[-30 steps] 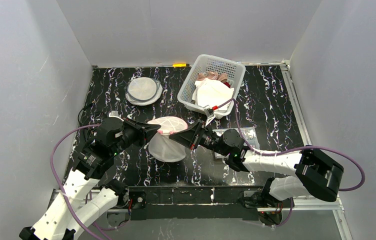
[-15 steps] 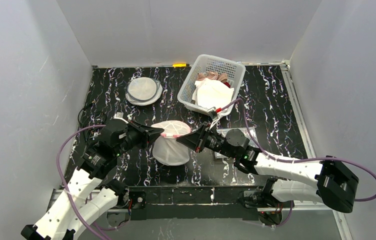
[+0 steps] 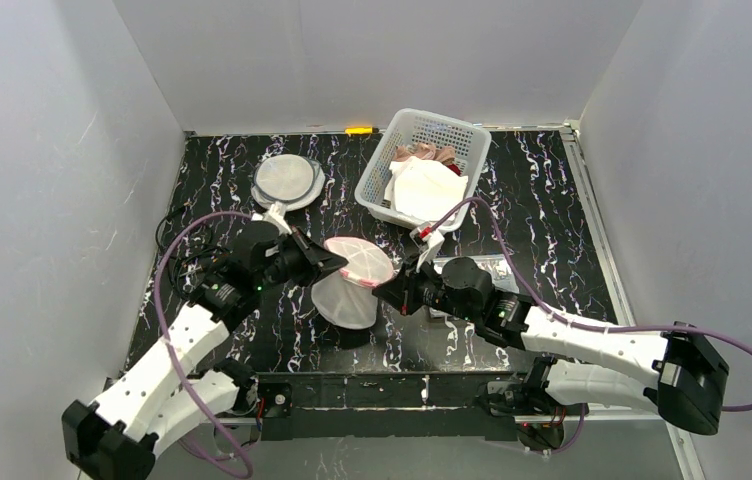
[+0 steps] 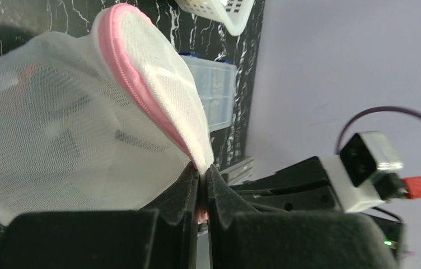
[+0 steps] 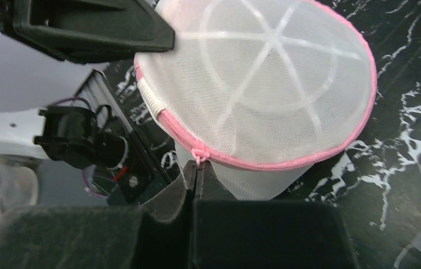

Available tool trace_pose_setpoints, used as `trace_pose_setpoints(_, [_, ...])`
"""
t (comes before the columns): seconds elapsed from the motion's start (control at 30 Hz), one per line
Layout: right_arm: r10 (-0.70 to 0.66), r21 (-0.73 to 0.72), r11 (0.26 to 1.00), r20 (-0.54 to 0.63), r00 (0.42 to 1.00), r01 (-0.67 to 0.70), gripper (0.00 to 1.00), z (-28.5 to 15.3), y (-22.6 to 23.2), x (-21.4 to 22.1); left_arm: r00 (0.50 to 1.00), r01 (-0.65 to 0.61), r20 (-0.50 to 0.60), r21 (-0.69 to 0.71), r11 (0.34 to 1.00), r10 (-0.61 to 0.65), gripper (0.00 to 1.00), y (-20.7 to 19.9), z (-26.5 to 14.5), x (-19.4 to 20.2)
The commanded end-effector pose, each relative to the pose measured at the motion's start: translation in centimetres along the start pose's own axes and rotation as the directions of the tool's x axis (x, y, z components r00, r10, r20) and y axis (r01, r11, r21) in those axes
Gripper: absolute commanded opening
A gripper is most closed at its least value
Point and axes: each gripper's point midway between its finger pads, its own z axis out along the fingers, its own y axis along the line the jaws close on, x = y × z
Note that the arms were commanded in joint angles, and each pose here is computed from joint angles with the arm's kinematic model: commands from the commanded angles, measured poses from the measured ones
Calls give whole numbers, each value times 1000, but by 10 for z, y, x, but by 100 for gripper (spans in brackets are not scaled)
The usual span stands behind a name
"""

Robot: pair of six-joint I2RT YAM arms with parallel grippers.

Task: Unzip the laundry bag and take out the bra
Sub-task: Unzip the laundry bag at the center of the board.

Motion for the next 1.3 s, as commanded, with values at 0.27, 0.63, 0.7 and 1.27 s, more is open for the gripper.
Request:
trace_pose_setpoints(0.27, [-166, 145, 973, -93, 982, 178, 1, -11, -38, 24, 944, -263, -169, 137, 955, 285, 21, 5, 46, 22])
trace_pose_setpoints(0.63, [-115, 105, 987, -106, 988, 126, 1, 3, -30, 38, 986, -106, -143, -101, 989, 91, 87, 66, 2, 37])
trace_pose_setpoints(0.7, [-109, 99, 988, -107, 988, 119, 1, 5, -27, 39, 990, -22, -139, -116, 993, 6, 87, 72, -3, 44])
trace_pose_setpoints(1.27, [-102, 4, 995, -68, 993, 102, 1, 25, 6, 36, 986, 75, -138, -105, 992, -89, 58, 59, 25, 69])
